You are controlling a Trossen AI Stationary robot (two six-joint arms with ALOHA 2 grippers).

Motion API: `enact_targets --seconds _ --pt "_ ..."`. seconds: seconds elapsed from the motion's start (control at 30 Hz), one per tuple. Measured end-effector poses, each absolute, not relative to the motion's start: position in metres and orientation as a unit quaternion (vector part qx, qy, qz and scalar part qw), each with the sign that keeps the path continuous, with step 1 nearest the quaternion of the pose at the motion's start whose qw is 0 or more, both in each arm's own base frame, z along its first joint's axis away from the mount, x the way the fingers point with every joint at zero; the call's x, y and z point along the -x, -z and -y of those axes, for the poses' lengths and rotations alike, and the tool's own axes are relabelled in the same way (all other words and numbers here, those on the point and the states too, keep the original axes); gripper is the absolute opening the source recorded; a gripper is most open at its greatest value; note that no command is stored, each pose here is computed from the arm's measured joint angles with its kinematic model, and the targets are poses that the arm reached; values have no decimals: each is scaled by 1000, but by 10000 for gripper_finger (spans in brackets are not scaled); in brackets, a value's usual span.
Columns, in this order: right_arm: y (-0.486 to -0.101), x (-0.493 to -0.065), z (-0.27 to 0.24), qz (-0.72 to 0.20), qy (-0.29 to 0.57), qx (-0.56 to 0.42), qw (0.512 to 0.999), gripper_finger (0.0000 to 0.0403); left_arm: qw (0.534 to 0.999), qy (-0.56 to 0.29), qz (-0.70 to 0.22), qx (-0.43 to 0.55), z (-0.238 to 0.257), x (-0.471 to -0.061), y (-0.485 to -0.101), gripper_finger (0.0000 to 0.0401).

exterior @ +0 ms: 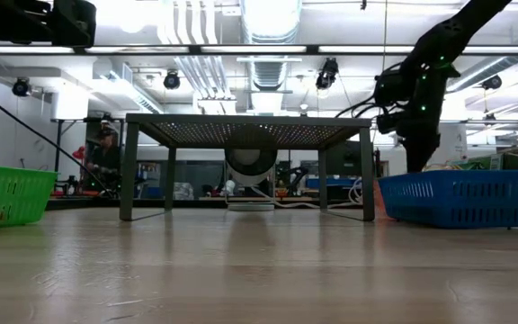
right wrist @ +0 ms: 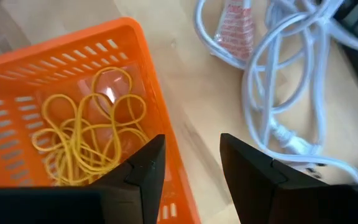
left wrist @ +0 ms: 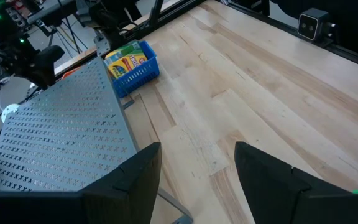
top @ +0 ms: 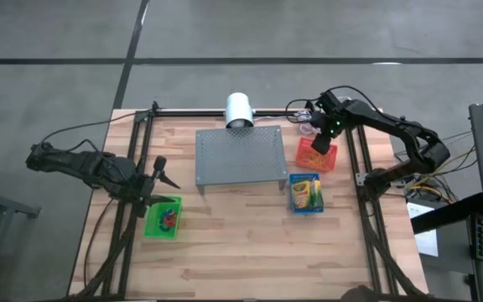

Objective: Pick & Place Office Desk Supplies
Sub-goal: Put the yellow rubber band into the orange bin on the shelf

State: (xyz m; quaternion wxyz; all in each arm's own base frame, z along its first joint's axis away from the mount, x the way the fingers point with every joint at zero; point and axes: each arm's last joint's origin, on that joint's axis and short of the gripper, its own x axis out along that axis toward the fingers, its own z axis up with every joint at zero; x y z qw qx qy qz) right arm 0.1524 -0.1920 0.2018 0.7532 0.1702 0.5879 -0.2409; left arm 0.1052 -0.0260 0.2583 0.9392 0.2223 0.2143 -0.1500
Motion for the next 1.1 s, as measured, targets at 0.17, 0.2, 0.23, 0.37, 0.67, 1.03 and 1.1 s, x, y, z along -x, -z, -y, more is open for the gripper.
enact_targets --seconds 0.17,0.2,0.23,0.37,0.67,1.03,1.1 --pt "-204 -152 192 -593 235 -146 756 151 939 150 -214 -222 26 -105 -258 209" --pt "-203 -152 192 -594 234 -145 756 151 939 150 -214 -222 26 -105 -258 209" --pt "-202 -152 193 -595 233 -145 755 152 939 150 -214 -222 26 -105 -258 209" --pt "-196 -154 194 -601 226 -152 751 155 939 150 -214 -222 26 -105 -258 209" --pt "-189 -158 195 -606 212 -164 749 155 939 150 -215 -222 26 -105 -258 209" --pt "-173 -162 193 -626 190 -179 735 154 939 150 -215 -222 26 -105 -258 209" --pt "-171 -162 193 -628 188 -180 733 150 939 150 -215 -222 26 -105 -258 209"
